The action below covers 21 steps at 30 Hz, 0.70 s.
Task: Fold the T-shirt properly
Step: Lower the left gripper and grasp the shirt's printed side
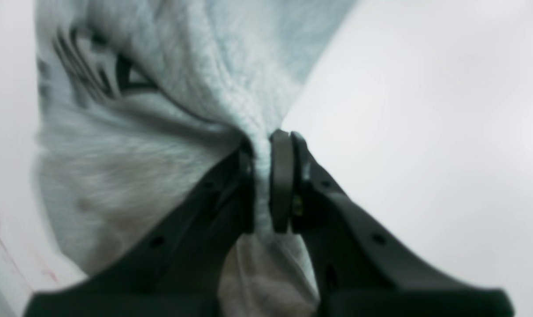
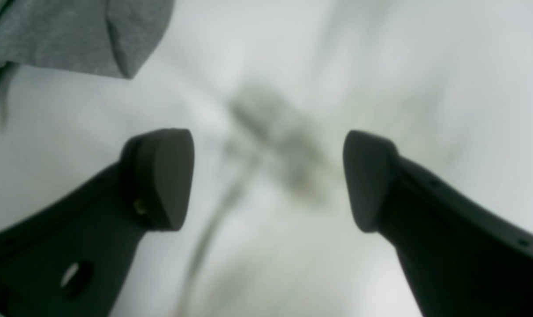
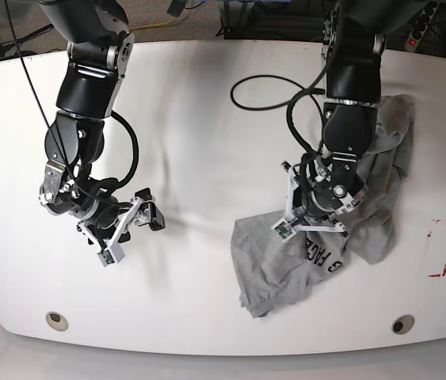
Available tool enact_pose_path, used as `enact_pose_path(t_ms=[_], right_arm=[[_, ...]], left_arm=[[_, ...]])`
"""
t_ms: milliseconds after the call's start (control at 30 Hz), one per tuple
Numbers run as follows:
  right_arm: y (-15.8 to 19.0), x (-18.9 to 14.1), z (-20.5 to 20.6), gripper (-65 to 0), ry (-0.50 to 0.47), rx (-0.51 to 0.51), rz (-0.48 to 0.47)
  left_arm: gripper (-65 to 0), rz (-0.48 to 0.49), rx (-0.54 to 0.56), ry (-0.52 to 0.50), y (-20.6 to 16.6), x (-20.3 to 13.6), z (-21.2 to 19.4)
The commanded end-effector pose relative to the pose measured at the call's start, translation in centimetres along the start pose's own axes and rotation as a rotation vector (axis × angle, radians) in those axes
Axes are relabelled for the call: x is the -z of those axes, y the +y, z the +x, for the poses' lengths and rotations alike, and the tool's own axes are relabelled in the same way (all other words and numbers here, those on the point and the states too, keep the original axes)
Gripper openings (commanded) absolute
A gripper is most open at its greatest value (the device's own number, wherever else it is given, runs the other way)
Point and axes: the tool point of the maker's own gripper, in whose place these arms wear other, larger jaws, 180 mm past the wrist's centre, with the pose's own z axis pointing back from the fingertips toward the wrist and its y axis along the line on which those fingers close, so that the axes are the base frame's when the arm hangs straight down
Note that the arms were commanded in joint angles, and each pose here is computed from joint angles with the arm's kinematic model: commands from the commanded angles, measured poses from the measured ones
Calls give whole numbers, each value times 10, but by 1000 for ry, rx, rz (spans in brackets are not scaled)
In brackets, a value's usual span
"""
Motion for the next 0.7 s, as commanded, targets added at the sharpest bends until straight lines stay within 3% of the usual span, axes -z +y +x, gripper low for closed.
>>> enact_pose_path(t_ms=[0, 267, 667], right_arm=[[-7, -13, 20, -141, -64, -34, -25], [-7, -28, 11, -141, -76, -59, -58], [-61, -67, -23, -141, -13, 57, -195]], left_arm=[[-637, 16, 58, -34, -9, -12, 19], [-637, -87, 264, -128, -96, -31, 50], [-633, -262, 494, -225, -204, -53, 69]])
